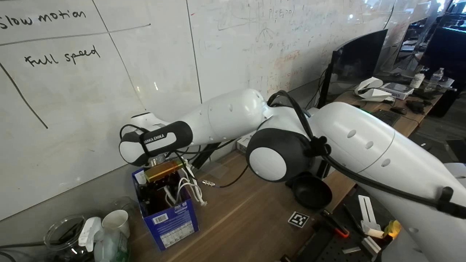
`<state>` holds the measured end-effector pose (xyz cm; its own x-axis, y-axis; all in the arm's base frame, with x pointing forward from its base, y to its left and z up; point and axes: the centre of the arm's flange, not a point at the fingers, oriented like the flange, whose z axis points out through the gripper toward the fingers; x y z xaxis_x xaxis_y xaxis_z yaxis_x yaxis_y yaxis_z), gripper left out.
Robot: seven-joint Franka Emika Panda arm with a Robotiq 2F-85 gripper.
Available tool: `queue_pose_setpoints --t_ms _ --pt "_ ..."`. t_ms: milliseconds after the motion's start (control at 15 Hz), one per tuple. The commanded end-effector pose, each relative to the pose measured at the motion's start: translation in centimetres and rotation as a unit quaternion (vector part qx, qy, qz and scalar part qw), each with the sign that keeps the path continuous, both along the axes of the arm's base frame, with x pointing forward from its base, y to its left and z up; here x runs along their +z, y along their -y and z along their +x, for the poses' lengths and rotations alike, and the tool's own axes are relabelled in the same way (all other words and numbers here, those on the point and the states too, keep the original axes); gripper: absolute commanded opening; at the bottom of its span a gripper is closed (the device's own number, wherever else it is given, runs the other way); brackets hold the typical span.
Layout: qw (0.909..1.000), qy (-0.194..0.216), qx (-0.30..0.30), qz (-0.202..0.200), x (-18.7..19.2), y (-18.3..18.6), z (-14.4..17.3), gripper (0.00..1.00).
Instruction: Put the white object in the blue box
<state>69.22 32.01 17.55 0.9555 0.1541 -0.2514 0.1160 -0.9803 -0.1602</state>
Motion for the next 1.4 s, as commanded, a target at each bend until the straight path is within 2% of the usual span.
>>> queue_pose_setpoints --t_ms 0,400,667,800,1067,1333 --pt "0.9995 0.030 -0.011 0.001 4.4 0.2 -0.1 1.00" --pt "0.9948 0.090 -0.046 0.017 12.6 1.9 0.2 1.00" --pt "0.9888 0.127 -0.077 0.010 16.7 4.3 -0.1 1.00" --pt "0.9877 0.135 -0.079 -0.012 16.9 5.7 0.1 1.00" --pt "0.9872 0.130 -0.075 -0.053 14.5 8.4 -0.1 1.00" --pt "0.9750 0.150 -0.153 -0.059 11.6 9.4 0.7 1.00"
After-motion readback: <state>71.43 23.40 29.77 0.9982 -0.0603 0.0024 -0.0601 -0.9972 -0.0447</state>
